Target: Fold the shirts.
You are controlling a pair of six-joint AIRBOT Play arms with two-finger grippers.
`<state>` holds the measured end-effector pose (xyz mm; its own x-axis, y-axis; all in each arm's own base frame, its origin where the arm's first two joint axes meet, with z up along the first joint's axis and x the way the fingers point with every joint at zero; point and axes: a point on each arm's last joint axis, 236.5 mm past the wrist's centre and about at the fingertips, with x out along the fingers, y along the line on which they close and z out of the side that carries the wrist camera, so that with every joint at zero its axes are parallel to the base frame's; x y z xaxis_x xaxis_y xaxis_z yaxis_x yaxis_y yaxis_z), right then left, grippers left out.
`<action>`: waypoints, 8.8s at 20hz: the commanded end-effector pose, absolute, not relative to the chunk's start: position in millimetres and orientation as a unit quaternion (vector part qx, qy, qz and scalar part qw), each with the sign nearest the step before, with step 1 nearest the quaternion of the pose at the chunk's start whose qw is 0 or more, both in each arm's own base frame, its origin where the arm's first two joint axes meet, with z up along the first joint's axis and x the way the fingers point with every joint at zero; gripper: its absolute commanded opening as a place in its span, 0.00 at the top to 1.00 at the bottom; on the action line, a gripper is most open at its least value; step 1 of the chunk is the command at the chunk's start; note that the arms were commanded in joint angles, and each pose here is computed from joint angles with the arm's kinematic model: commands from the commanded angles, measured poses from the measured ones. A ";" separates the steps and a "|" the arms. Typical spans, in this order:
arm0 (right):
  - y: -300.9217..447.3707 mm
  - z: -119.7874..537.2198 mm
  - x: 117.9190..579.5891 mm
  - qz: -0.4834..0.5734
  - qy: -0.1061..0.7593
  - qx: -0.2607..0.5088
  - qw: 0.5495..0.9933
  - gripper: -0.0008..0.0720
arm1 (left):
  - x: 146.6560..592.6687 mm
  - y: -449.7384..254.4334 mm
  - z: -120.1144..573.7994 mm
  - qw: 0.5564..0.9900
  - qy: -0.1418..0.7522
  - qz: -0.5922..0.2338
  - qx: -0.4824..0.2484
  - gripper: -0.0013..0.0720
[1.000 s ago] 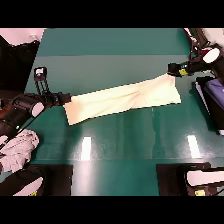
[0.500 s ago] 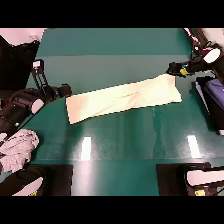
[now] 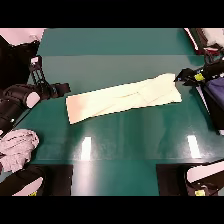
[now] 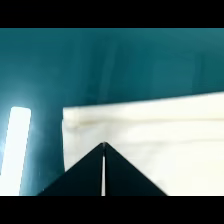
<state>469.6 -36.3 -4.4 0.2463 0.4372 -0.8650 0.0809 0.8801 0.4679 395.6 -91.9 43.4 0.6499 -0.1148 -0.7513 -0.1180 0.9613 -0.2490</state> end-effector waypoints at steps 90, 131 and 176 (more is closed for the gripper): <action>467.0 132.7 367.2 0.566 0.393 0.065 0.722 0.27 | 389.5 -77.4 210.6 0.883 0.455 -0.078 0.080 0.94; 267.5 66.8 378.6 0.389 0.494 0.163 0.761 0.30 | 187.1 -65.1 -66.7 0.567 0.810 -0.144 -0.038 0.15; 286.4 53.9 441.4 0.380 0.495 0.196 0.757 0.96 | 322.9 -119.7 122.8 0.815 0.528 -0.214 -0.106 0.67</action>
